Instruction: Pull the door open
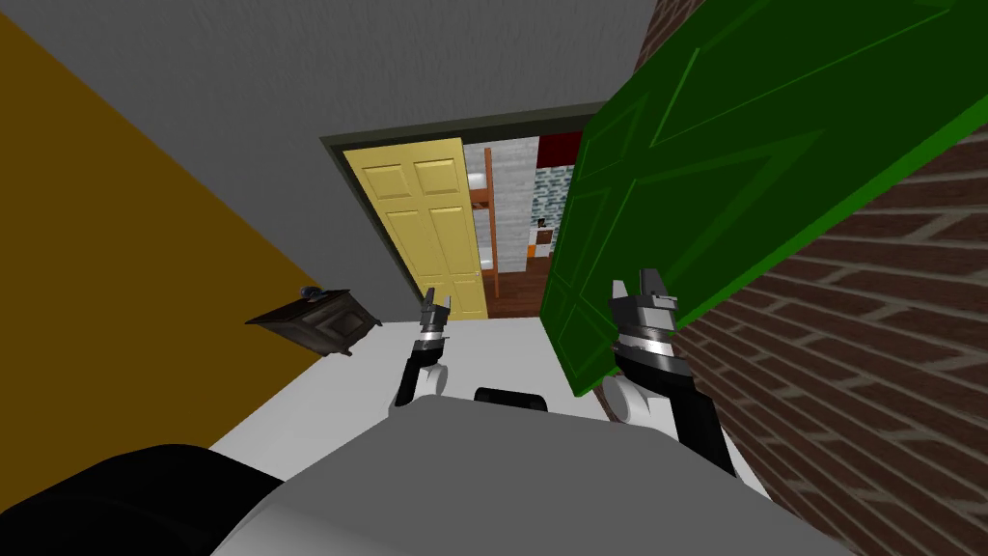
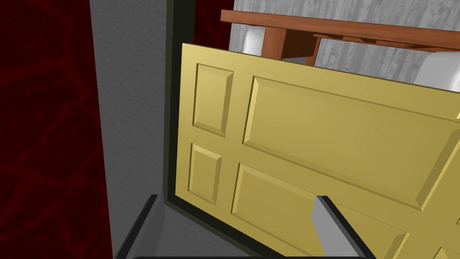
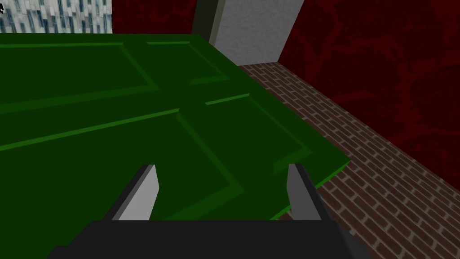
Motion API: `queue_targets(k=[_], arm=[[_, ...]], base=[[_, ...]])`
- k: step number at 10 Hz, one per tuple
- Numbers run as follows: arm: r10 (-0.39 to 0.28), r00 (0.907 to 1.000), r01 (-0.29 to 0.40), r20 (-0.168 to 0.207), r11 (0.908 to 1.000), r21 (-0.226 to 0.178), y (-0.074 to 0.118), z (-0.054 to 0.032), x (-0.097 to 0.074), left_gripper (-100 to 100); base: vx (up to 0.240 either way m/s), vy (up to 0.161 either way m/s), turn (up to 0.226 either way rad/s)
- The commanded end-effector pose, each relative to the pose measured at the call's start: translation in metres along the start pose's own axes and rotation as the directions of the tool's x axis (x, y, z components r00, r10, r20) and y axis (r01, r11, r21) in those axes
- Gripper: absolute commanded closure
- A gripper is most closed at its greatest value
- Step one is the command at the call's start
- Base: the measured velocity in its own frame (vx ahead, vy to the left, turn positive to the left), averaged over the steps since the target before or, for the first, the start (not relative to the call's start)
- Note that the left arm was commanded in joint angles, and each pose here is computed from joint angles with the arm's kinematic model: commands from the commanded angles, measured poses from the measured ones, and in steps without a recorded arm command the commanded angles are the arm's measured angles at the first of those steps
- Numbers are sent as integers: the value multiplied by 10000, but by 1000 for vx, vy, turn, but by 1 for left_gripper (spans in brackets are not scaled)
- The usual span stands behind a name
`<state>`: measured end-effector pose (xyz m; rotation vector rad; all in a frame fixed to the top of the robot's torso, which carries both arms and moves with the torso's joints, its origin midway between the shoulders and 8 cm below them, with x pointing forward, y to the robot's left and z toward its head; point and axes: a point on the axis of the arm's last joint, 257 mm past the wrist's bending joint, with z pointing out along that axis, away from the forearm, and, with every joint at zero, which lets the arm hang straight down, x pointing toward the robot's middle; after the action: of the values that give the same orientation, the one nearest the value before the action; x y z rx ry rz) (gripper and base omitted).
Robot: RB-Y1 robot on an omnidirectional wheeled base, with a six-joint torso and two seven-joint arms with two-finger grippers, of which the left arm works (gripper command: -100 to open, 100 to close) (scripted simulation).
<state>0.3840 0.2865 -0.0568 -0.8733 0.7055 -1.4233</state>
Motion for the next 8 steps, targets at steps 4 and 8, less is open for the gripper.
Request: queue_targets(k=[4,8], arm=[[197,9998,-195,24,9983,-551,350,-102,-89,-100],[393,9992,-382,78,9930,-1121,696,-223,-206,-100]], base=[[145,13,-24],[130,8,-27]])
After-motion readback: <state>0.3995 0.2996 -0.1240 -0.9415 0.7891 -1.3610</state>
